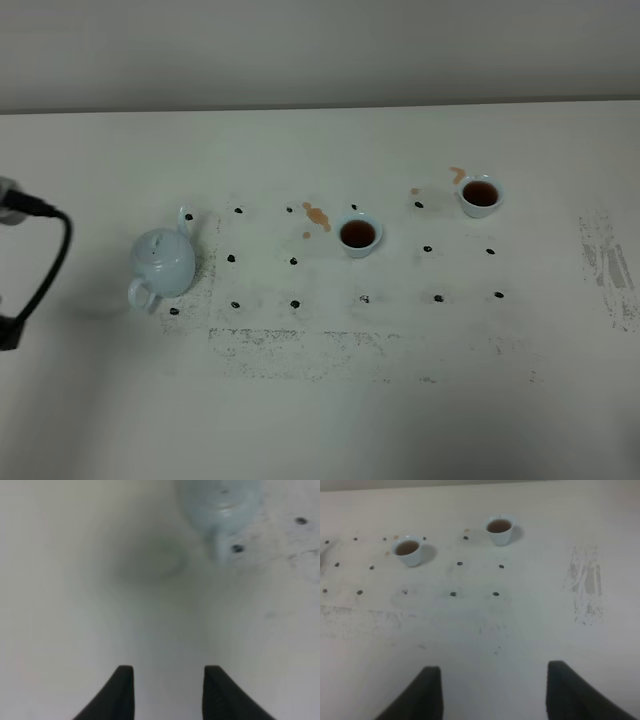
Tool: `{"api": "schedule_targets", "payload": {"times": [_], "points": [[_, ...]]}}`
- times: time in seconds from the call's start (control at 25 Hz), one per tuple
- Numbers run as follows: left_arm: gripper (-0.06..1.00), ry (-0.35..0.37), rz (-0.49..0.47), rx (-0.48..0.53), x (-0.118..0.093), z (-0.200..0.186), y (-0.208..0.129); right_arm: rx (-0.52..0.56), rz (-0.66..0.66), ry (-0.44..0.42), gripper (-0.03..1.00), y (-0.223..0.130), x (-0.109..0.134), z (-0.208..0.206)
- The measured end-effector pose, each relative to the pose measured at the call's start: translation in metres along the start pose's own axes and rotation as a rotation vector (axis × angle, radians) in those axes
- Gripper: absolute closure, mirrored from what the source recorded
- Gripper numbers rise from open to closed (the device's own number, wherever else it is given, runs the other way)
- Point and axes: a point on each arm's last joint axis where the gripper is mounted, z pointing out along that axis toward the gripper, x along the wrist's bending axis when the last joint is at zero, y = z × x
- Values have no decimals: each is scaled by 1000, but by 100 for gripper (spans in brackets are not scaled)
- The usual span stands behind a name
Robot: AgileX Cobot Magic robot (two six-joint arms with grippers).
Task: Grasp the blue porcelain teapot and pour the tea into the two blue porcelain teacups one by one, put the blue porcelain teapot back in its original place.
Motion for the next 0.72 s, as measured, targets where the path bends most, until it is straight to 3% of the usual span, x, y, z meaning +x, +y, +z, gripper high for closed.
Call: {"api": "schedule_targets", "payload": {"times": [0.2,0.48,0.72], "points": [[59,100,-112,-30,9,-37,-56,0,0,0,48,0,0,0],[59,104,-217,-108,-9,-52,-108,0,0,0,48,0,0,0],[59,35,-246,-134,-26,-42,-131,0,0,0,48,0,0,0]]}}
